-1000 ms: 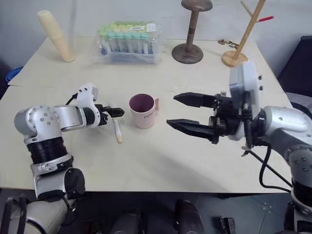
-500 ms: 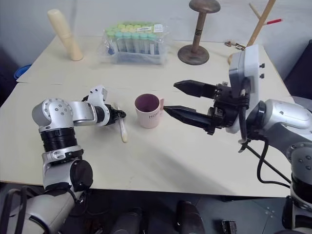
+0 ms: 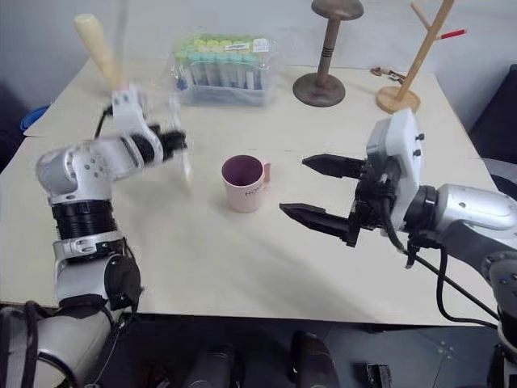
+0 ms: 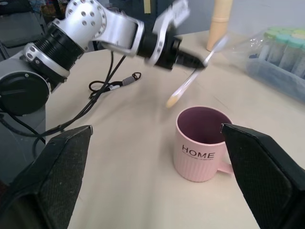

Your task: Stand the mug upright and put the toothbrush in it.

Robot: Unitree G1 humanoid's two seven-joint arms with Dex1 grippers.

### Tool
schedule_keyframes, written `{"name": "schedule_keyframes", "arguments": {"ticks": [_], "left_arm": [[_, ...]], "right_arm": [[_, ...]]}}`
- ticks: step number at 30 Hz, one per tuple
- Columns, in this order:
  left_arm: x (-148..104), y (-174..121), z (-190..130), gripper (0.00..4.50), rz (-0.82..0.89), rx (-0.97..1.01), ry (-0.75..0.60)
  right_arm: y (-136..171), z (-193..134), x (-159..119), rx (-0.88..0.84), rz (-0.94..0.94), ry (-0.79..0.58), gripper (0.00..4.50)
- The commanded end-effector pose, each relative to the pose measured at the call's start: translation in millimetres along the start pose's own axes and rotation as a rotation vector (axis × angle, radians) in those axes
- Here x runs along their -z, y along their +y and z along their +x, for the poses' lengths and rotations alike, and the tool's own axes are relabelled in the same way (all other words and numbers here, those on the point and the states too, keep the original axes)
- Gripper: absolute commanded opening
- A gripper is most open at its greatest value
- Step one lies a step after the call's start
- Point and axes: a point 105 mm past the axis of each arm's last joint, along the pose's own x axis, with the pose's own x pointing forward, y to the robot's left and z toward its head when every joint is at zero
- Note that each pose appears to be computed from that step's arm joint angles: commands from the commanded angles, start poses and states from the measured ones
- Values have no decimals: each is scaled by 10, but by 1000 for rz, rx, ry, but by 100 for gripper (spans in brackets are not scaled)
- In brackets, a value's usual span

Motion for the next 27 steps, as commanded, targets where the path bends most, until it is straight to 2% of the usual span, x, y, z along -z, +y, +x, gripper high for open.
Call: {"name": "schedule_keyframes", "arguments": {"ticks": [1,5,8,14,17,21,25,27], "left_arm": [[-460,-575,-142,24,45,346,-227],[-400,-795,-124,24,71,476,-235],[-174,-960,-93,24,155,548,-182],[193,-967,-45,24,249,554,-124],[319,-924,-10,118,312,529,-103],[279,-925,-85,234,320,554,-122],[57,-817,-287,363,321,573,-154],[-100,-671,-506,430,382,620,-116]], "right_arm": [[-49,-73,-115,61,-58,-19,449],[-101,-77,-92,99,-65,-11,449],[-142,-81,-89,136,-73,-12,449],[-228,-114,-129,198,-66,-43,449],[-262,-134,-132,219,-70,-50,450],[-304,-178,-128,229,-55,-61,450],[-341,-240,-74,209,-46,-40,450],[-355,-289,-31,177,-31,-10,450]]}}
